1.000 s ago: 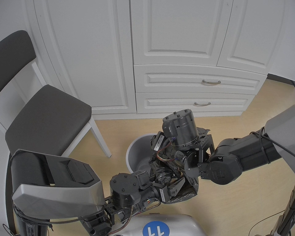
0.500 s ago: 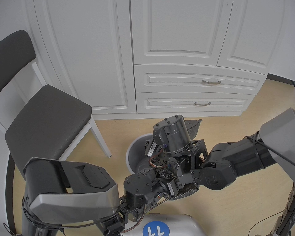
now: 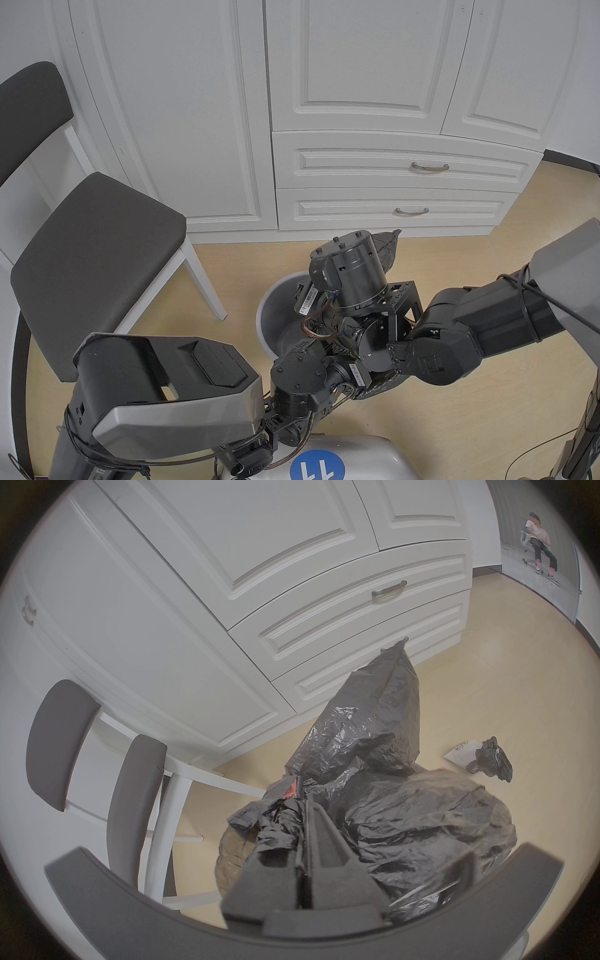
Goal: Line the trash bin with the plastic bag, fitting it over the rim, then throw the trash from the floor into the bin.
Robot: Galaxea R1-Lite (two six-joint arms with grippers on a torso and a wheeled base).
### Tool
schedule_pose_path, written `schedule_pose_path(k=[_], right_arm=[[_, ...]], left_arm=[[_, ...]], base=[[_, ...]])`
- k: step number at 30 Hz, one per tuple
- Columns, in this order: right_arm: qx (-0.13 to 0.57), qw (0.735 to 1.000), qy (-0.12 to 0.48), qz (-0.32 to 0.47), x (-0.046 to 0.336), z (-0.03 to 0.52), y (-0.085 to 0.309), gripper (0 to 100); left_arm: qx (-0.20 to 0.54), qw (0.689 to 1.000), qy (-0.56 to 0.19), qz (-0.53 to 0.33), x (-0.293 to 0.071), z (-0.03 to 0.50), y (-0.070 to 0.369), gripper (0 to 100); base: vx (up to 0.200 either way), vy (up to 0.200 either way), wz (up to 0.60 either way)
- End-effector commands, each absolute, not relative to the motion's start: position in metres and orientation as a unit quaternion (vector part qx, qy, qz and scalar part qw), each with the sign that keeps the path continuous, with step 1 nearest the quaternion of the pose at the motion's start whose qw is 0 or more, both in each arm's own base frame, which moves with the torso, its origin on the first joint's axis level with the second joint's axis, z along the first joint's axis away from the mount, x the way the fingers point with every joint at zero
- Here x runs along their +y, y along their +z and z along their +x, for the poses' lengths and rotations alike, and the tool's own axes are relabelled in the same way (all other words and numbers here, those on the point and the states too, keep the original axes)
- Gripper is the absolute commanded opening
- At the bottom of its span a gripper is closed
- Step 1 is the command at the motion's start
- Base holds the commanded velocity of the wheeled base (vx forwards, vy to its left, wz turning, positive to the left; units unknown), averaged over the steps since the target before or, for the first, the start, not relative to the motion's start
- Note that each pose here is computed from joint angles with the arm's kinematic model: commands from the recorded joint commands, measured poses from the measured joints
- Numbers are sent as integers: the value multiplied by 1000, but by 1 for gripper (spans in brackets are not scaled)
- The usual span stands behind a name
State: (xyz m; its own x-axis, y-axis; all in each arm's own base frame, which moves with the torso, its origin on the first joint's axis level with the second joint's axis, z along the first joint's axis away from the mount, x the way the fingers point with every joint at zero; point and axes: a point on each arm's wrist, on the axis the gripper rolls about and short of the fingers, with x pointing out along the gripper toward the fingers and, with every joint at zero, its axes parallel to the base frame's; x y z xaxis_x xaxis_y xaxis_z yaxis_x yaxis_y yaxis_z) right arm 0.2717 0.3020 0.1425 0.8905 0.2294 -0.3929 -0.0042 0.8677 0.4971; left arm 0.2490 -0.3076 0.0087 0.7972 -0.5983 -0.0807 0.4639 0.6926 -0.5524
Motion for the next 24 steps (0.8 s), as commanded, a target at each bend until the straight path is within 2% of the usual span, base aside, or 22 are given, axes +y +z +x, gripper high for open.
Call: schedule_pose_path(k=[1, 15, 16, 24], right_arm=[[223, 940, 60, 251, 301, 272, 144, 0], [212, 945, 44, 247, 298, 276, 145, 0], [212, 945, 43, 247, 298, 276, 145, 100], [194, 951, 19, 240, 275, 283, 164, 100]], left_arm=[[128, 912, -289, -262, -309, 251, 5, 0], [128, 913, -287, -262, -308, 251, 5, 0], [128, 913, -287, -262, -308, 251, 5, 0], [115, 915, -280, -266, -300, 257, 17, 0]], base=[[0, 0, 0], [0, 0, 0], [0, 0, 0], [0, 0, 0]])
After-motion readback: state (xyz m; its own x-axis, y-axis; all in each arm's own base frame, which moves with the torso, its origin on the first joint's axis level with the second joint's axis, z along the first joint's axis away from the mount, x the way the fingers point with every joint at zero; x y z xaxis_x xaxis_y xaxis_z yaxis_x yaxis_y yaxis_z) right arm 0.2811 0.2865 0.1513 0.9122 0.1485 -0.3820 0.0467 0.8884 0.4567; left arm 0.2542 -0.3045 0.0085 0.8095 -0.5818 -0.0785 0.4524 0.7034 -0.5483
